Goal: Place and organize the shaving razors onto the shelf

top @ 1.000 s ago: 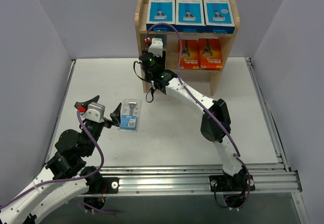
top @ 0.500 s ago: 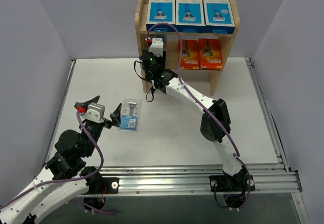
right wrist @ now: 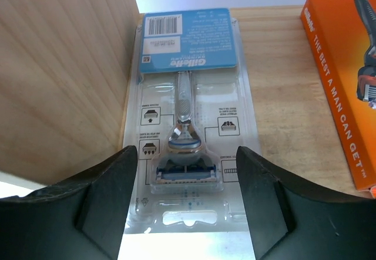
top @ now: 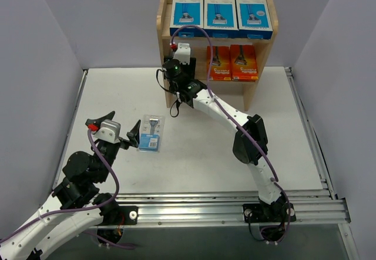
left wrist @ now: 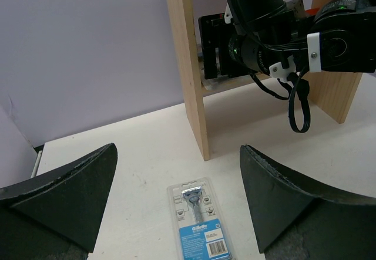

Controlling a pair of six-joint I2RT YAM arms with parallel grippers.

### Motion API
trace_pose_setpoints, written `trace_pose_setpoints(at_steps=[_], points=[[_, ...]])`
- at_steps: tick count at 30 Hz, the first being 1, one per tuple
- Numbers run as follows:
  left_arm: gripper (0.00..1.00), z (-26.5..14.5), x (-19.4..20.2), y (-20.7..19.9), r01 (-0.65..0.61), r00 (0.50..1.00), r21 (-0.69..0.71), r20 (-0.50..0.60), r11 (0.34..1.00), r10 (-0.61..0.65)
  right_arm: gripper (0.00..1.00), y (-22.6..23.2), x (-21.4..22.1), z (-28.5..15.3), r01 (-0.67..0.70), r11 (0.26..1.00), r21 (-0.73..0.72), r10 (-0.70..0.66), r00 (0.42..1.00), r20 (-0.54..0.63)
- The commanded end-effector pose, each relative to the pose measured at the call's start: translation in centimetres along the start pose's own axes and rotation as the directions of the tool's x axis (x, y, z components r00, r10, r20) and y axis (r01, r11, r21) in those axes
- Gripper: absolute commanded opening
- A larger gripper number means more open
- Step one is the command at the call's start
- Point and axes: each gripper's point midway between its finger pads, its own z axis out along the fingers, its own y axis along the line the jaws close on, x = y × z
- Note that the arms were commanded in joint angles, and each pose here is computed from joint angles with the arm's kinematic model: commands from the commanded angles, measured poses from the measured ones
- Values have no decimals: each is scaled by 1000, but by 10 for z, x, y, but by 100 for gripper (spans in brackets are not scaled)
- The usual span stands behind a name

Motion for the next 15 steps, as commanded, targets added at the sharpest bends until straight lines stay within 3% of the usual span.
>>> trace_pose_setpoints(at_steps=[1, 15], points=[[94, -1, -14, 4, 20, 999, -15, 48, 1000, -19, 63, -2, -22, 4, -49, 999, 13, 48, 998, 50], [94, -2, -15, 4, 22, 998, -11, 53, 1000, -22, 58, -4, -13, 9, -53, 998, 14, 53, 998, 23]])
